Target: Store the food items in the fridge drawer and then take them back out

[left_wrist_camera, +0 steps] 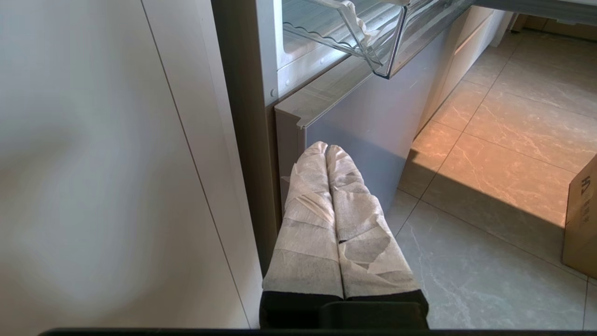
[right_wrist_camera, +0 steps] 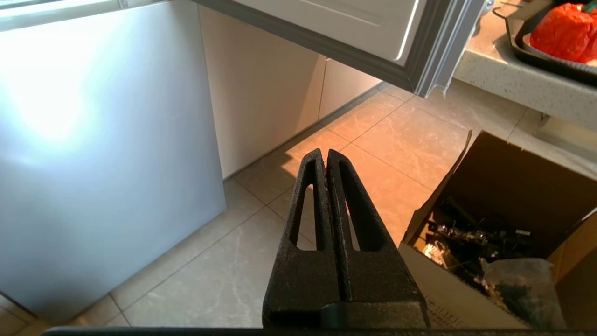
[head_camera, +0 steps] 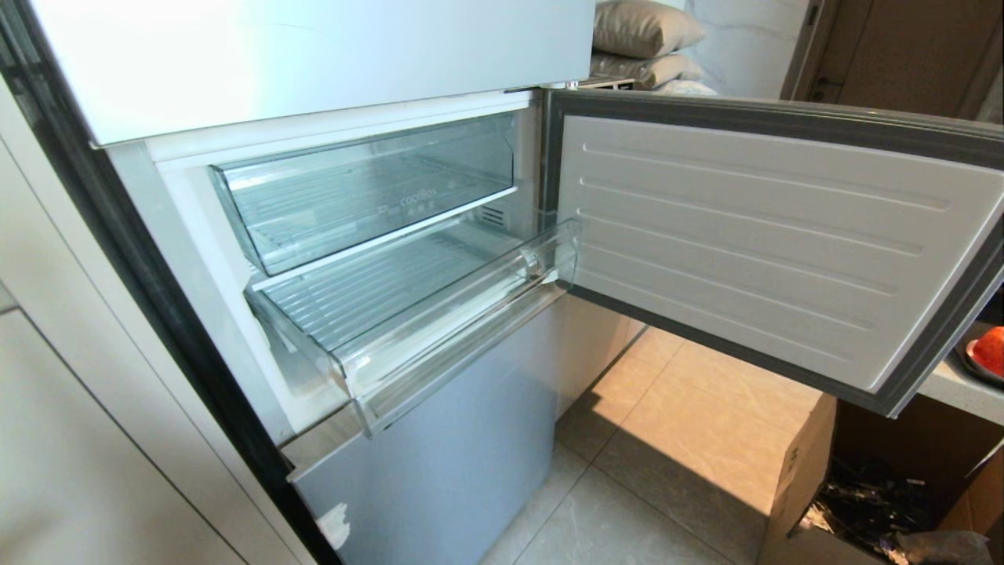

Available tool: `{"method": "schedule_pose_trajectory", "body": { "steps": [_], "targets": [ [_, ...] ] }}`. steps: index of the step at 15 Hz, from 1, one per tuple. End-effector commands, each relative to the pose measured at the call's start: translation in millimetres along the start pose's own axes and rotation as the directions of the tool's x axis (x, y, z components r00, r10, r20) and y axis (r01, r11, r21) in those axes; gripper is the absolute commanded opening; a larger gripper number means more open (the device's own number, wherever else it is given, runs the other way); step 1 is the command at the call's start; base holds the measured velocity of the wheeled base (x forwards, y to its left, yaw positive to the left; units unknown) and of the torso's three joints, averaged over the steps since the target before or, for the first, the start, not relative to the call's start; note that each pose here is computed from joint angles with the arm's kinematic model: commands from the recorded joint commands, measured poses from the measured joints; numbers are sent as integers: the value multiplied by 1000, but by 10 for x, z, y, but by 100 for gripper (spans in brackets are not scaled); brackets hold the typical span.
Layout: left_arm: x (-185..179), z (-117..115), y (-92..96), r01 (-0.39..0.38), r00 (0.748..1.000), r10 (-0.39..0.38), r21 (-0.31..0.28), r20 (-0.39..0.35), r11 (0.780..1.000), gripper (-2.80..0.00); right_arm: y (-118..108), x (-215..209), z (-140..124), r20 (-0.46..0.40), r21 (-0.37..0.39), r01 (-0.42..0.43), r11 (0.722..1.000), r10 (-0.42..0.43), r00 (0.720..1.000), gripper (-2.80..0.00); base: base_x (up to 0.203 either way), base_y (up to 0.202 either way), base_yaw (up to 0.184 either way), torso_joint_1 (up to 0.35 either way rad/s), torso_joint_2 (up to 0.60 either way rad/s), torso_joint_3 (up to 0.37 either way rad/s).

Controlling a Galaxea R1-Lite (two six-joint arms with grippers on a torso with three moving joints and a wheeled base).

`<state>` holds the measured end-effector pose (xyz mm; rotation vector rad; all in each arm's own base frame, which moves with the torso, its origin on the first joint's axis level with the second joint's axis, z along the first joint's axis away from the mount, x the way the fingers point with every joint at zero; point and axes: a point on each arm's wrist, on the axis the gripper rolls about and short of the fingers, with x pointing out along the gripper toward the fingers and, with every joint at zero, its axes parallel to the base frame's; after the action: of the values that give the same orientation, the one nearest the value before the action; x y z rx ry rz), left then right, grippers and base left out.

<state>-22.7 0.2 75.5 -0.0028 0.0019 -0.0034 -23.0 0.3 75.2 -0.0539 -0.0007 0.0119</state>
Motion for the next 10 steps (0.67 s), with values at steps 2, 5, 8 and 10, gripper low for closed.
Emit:
{"method": "schedule_pose_trajectory", "body": {
  "steps": [2, 5, 8, 10],
  "targets": [
    [1, 0, 0, 0, 1000, 0, 0, -1, 1000, -280, -1, 2, 1, -2, 27, 4, 1000, -4, 1000, -280, 0, 0, 0, 0, 0, 0],
    [1, 0, 0, 0, 1000, 0, 0, -1, 1000, -280, -3, 2, 3, -1, 43, 10, 999, -10, 1000, -280, 0, 0, 0, 0, 0, 0],
    [1, -3, 0, -1, 1000, 1, 18, -5, 1000, -280, -3, 2, 3, -1, 43, 10, 999, -10, 1000, -280, 0, 0, 0, 0, 0, 0],
    [-2, 12, -2, 6, 1000, -7, 109, 4, 994, -280, -3, 2, 3, -1, 42, 10, 999, -10, 1000, -280, 0, 0, 0, 0, 0, 0]
  ]
}}
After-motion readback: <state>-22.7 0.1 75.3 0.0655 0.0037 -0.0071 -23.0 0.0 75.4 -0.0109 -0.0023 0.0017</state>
